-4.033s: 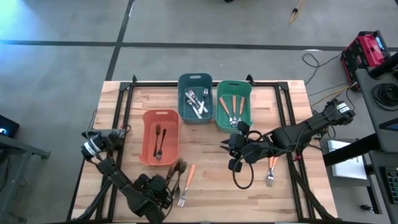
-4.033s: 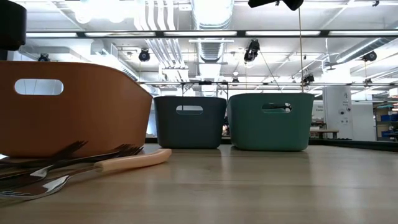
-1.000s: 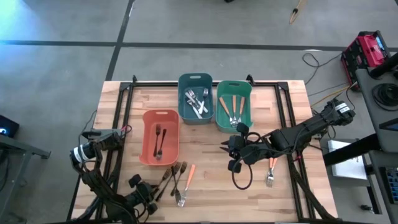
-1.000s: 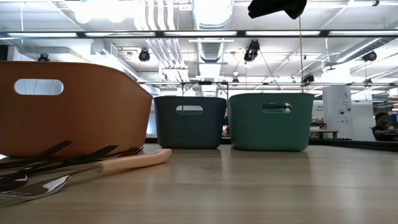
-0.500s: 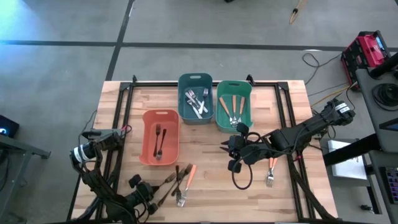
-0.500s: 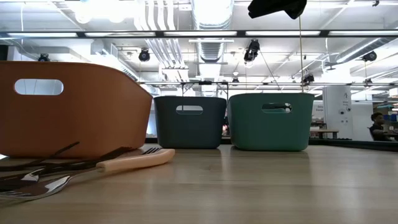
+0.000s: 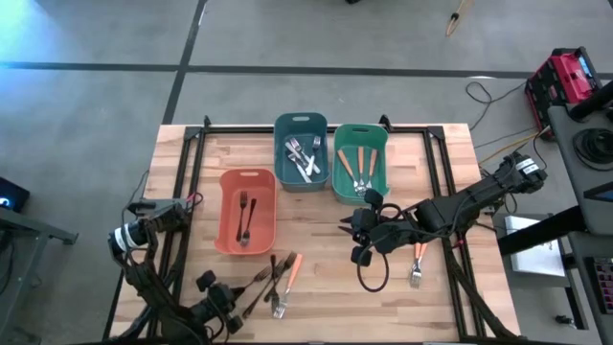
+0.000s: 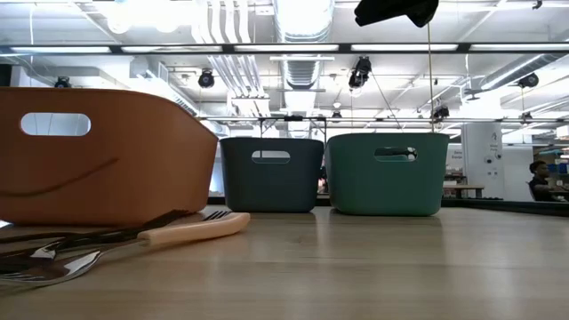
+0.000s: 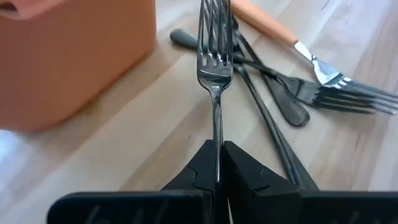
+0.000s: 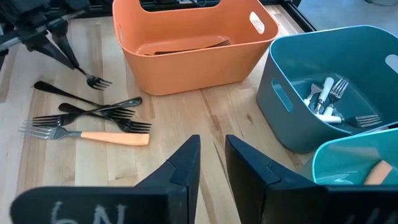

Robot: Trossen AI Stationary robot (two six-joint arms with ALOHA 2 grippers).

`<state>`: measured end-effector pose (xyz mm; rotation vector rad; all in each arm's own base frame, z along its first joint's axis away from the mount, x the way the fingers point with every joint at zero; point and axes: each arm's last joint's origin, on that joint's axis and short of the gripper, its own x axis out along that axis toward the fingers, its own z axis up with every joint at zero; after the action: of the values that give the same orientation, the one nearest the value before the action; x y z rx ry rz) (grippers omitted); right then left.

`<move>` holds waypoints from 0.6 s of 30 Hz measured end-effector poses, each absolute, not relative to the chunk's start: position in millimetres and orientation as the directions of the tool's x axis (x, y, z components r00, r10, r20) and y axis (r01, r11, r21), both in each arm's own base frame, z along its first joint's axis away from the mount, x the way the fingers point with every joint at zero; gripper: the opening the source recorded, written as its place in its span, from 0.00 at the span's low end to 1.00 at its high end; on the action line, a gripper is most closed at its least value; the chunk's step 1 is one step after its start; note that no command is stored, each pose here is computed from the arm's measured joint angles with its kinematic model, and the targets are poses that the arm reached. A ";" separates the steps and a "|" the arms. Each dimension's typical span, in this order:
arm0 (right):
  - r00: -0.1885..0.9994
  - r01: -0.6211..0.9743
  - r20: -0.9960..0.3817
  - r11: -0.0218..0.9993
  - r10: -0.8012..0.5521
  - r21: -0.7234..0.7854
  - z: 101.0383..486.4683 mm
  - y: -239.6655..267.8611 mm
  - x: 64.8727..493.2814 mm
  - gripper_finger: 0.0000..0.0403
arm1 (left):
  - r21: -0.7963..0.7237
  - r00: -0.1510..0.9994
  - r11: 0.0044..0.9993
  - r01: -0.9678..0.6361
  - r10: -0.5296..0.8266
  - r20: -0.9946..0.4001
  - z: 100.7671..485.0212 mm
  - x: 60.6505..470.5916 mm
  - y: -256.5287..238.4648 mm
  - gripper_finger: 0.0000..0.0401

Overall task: Sort silverware by color (type)
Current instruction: Put the black fork into the orange bin

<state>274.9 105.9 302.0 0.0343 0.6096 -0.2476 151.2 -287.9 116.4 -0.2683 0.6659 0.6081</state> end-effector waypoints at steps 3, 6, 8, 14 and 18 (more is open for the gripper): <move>0.791 0.241 -0.571 0.970 -0.220 -0.040 302.0 105.9 274.9 0.16 | -0.034 0.623 0.797 -0.603 0.444 -0.644 124.8 153.1 -292.0 0.00; 0.791 0.240 -0.570 0.970 -0.220 -0.041 302.0 105.9 274.9 0.16 | -0.045 0.650 0.806 -0.590 0.441 -0.619 135.1 156.2 -297.7 0.00; 0.791 0.240 -0.571 0.970 -0.220 -0.041 302.0 105.9 274.9 0.17 | -0.059 0.685 0.820 -0.569 0.433 -0.586 144.5 159.3 -303.6 0.00; 0.791 0.239 -0.571 0.970 -0.220 -0.042 302.0 105.8 274.9 0.17 | -0.051 0.741 0.829 -0.557 0.467 -0.483 185.0 176.1 -310.2 0.00; 0.791 0.231 -0.573 0.972 -0.215 -0.046 301.9 105.9 274.9 0.16 | -0.015 0.706 0.783 -0.622 0.553 -0.443 225.8 191.8 -296.3 0.00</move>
<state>274.9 105.9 301.9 0.0271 0.6132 -0.2396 191.8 -296.3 225.8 -0.1683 0.4366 0.6564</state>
